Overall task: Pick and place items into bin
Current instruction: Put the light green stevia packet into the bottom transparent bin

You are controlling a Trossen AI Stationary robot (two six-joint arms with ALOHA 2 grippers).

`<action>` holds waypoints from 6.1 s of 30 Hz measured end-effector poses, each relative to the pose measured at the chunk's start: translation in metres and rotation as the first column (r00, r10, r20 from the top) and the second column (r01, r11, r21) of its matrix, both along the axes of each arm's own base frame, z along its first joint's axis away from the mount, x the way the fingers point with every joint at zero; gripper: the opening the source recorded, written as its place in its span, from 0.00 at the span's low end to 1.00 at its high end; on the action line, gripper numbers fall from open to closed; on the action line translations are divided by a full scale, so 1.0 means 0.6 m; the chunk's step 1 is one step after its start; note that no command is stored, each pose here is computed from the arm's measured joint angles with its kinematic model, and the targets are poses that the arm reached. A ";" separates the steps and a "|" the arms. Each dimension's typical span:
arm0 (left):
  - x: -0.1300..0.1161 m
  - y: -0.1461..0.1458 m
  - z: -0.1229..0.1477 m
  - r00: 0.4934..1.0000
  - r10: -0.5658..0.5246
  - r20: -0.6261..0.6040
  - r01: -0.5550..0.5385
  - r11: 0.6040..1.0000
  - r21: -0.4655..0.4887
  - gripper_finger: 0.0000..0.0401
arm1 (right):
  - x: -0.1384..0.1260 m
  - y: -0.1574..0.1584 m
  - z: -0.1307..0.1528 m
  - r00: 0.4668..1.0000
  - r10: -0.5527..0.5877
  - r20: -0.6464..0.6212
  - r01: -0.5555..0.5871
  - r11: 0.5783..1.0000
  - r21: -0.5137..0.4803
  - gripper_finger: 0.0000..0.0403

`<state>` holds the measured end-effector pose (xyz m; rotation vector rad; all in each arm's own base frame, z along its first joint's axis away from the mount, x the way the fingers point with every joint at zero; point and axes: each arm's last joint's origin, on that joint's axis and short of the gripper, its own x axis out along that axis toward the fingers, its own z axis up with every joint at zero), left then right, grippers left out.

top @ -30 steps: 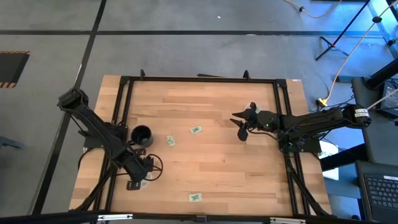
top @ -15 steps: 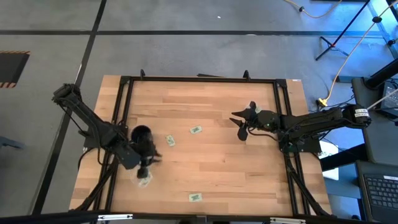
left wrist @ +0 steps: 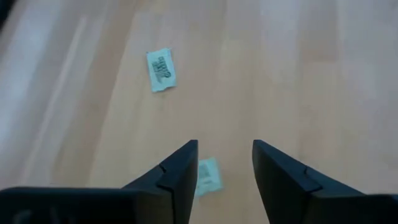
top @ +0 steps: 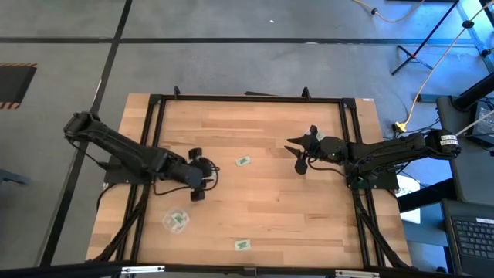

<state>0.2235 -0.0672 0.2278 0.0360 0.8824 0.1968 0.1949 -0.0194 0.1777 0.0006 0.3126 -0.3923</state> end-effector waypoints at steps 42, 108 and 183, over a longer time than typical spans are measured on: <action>0.060 0.017 -0.158 0.899 -0.058 -0.434 0.088 0.995 0.048 0.34 | -0.003 0.000 -0.008 0.999 -0.018 -0.030 0.020 0.998 0.055 0.34; -0.094 -0.090 0.059 0.994 0.000 -0.107 -0.079 0.671 -0.737 0.01 | -0.008 0.000 -0.020 0.996 -0.037 -0.087 0.046 0.994 0.104 0.34; -0.055 0.005 0.036 0.977 0.211 0.030 -0.200 0.958 -0.208 0.22 | -0.006 0.000 -0.016 0.998 -0.042 -0.054 0.048 0.992 0.116 0.34</action>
